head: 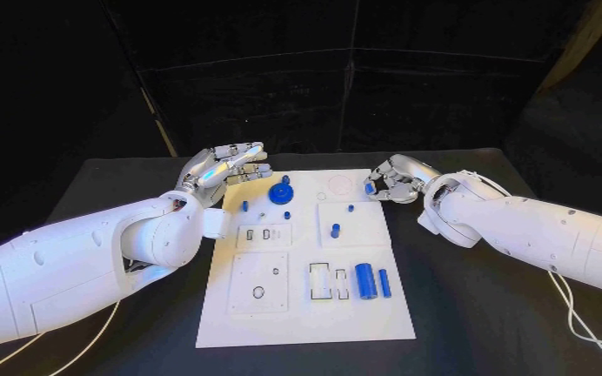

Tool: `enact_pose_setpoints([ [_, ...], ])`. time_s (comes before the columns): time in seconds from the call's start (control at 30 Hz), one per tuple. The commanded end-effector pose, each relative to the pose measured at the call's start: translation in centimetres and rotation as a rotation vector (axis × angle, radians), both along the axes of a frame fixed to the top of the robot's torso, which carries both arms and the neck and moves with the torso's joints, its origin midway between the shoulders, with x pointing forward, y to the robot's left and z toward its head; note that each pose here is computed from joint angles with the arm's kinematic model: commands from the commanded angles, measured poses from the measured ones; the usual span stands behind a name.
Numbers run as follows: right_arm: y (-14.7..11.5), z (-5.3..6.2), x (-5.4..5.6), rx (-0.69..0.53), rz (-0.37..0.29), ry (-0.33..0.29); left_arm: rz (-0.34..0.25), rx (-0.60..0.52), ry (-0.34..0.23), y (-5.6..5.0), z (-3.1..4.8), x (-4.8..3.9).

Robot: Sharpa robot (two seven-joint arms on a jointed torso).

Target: Assemble the parts on the task board

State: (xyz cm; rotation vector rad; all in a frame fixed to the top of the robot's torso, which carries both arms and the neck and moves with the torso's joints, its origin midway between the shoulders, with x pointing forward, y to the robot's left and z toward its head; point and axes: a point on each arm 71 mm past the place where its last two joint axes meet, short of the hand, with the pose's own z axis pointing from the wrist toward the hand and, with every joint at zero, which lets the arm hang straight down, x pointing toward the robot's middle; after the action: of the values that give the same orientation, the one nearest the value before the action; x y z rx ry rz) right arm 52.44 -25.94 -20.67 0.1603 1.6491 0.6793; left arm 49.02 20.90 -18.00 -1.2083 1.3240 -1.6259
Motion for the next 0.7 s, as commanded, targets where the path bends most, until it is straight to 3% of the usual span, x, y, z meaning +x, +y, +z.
enact_pose_setpoints([
  [0.03,0.6,0.8,-0.5,0.0,-0.022,-0.041,-0.014,-0.003,-0.003,-0.1,0.14,-0.05],
  [0.43,6.4,3.0,-3.2,0.012,0.031,-0.06,-0.005,0.002,-0.003,0.1,0.02,0.31],
  [0.7,11.4,3.3,-4.5,0.002,0.113,-0.034,0.0,0.004,-0.005,0.2,-0.05,0.6],
])
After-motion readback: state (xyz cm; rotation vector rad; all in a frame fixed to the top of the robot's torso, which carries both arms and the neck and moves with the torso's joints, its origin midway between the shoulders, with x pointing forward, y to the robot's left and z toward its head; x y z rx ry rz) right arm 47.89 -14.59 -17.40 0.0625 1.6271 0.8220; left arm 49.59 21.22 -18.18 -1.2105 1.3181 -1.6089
